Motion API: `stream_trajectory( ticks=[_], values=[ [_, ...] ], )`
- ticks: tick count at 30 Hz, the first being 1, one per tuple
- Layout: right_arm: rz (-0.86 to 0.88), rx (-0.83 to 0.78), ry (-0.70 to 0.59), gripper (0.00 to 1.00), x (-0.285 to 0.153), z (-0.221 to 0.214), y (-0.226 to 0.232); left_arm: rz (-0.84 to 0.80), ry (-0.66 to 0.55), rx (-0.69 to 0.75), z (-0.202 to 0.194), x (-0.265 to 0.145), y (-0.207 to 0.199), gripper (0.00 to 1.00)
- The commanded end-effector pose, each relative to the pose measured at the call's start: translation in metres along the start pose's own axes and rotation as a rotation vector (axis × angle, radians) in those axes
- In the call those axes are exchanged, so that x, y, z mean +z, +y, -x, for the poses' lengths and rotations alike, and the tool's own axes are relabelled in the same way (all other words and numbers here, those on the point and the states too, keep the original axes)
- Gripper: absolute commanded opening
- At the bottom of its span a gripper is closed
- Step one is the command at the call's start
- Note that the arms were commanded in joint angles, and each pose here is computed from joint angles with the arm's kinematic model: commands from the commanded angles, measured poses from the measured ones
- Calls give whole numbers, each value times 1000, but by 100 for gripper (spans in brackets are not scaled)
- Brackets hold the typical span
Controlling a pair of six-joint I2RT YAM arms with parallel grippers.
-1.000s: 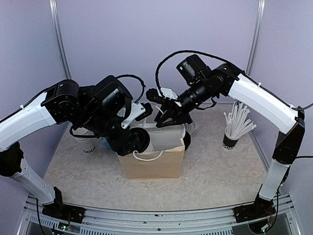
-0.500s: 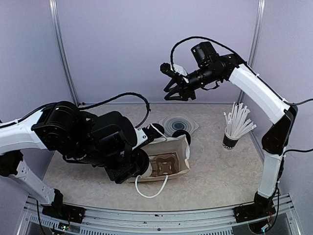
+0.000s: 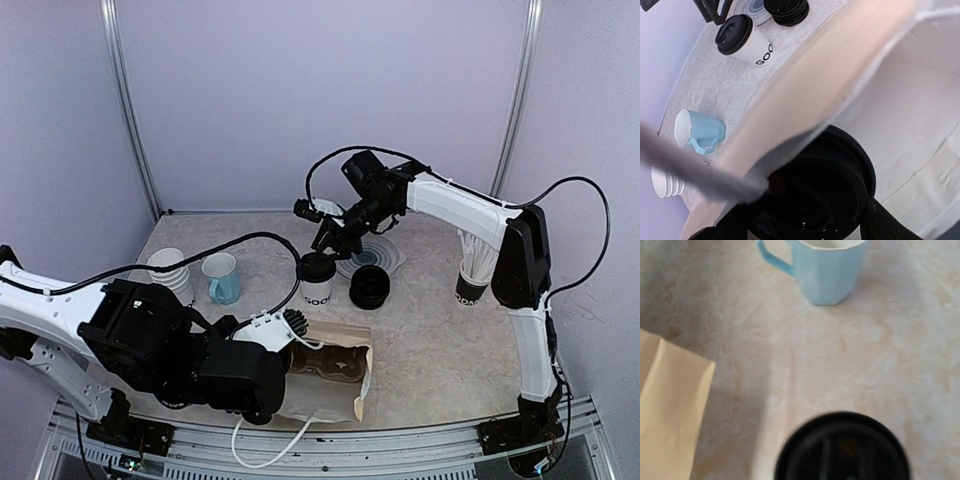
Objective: Pack the takeout coffee
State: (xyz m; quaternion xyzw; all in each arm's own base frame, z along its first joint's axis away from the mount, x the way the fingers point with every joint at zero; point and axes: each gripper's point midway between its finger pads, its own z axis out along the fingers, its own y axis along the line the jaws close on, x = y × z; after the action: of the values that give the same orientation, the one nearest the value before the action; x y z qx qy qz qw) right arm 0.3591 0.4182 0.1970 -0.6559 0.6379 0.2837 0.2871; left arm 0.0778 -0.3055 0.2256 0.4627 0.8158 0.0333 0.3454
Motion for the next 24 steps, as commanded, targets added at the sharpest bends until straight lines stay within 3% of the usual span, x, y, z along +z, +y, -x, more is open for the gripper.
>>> stream_trajectory(
  ticks=[1, 14, 24],
  values=[
    [40, 52, 11, 40, 44, -12, 9, 100, -24, 1, -5, 9, 11, 52],
    [119, 195, 141, 38, 113, -68, 31, 113, -109, 27, 1, 18, 13, 52],
    [40, 174, 123, 38, 98, -54, 20, 94, -123, 35, 8, 17, 17, 52]
  ],
)
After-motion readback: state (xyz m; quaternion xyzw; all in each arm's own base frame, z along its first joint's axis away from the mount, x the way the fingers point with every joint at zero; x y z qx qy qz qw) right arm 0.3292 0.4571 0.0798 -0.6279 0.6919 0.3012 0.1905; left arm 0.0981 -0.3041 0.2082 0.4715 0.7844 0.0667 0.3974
